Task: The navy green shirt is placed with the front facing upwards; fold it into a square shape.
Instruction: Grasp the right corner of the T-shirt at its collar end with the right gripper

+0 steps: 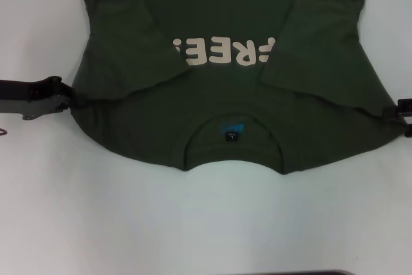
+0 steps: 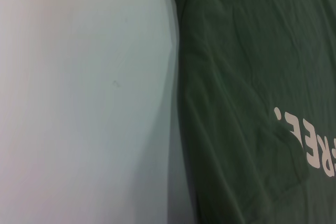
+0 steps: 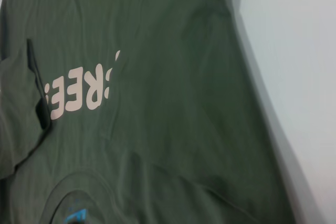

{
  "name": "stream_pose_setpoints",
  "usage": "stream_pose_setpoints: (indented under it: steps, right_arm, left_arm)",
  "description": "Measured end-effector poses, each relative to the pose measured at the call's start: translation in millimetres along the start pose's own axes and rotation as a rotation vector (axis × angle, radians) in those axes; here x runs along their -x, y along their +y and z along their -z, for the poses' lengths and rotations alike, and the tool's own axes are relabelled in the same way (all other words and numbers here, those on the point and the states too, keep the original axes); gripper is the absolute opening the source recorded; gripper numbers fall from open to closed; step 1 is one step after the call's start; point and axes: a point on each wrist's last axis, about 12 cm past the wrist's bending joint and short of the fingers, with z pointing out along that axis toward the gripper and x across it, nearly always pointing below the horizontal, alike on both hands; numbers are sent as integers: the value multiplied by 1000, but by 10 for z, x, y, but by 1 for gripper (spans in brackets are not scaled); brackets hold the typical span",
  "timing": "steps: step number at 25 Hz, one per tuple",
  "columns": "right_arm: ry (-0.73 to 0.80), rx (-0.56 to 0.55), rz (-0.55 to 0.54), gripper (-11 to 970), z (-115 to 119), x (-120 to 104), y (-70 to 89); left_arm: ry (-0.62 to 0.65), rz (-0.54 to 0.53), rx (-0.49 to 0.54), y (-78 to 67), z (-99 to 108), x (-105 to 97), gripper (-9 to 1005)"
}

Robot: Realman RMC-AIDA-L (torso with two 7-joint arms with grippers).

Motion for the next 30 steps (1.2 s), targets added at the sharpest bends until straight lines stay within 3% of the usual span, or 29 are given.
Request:
stream_pose_setpoints:
  steps: [30]
  right_arm:
    - [0, 25, 12, 928, -142, 60, 91]
  left_arm:
    - [0, -10, -2, -7, -5, 5, 3]
